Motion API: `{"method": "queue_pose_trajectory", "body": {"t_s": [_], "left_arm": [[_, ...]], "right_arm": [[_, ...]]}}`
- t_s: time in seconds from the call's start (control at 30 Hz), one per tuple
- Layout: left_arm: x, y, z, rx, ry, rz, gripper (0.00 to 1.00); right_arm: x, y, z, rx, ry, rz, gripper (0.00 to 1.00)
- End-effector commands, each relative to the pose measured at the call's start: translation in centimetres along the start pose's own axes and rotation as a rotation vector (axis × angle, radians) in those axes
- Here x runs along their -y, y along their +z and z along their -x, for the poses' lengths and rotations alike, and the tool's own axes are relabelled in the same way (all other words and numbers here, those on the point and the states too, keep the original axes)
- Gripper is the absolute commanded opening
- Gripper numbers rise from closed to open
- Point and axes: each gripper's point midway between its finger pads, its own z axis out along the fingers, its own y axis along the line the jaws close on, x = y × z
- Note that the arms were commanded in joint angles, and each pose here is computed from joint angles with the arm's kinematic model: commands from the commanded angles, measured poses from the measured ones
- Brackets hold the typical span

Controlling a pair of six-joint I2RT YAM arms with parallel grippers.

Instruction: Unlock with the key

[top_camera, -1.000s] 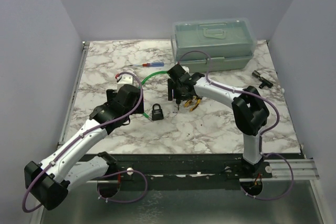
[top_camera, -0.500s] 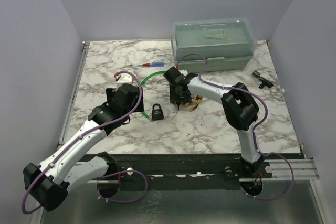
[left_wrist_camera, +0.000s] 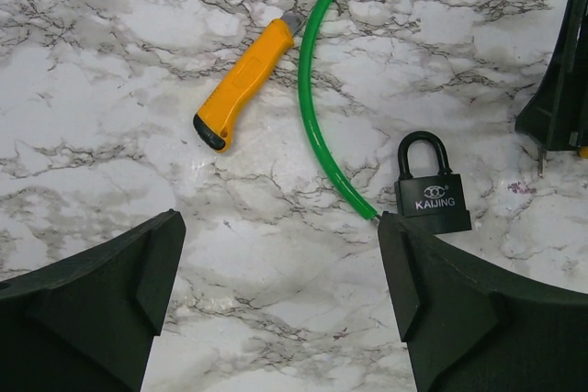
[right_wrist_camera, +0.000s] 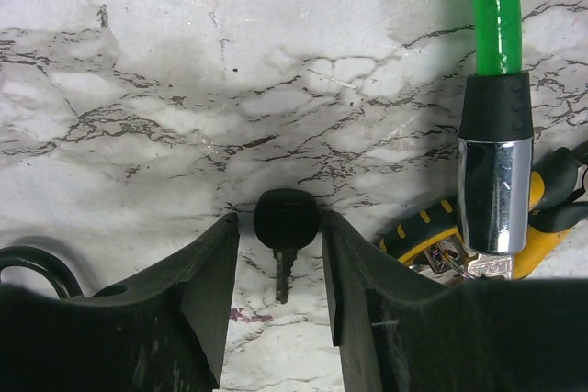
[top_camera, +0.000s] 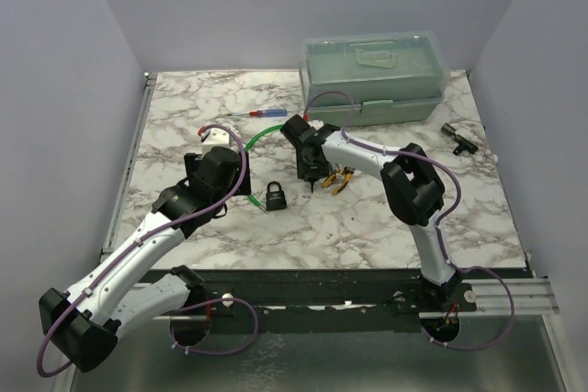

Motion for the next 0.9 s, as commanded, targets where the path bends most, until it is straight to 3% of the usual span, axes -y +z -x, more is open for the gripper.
{"method": "queue_pose_trajectory", "body": {"t_s": [0.0,0.17,0.4,0.63,0.87], "left_arm": [[-0.1,-0.4,0.9,0.034,-0.011,-0.008,0.93],[-0.1,-0.5,0.9,0.035,-0.012,-0.010,0.93],[0.0,-0.5,0.9,0.034,-0.013,-0.012,0.93],[0.7,-1.0,1.1,0.042,-0.017,-0.071,0.93],[2.0,-2.1,1.7,0.075,-0.041,-0.176,0.93]], "right_arm": [[1.1,1.7,-1.7,-0.037,-0.032,-0.094,0.45],[1.0,2.1,-2.3,-0.056,-0.033,-0.086,0.38],[0.9,2.0,-2.5,-0.051,-0.030,-0.067,0.21],[0.4,-0.4,-0.6,0.024,0.013,-0.012,0.17],[-0.1,-3.6,1.0,0.105,0.153,0.061,0.16]]}}
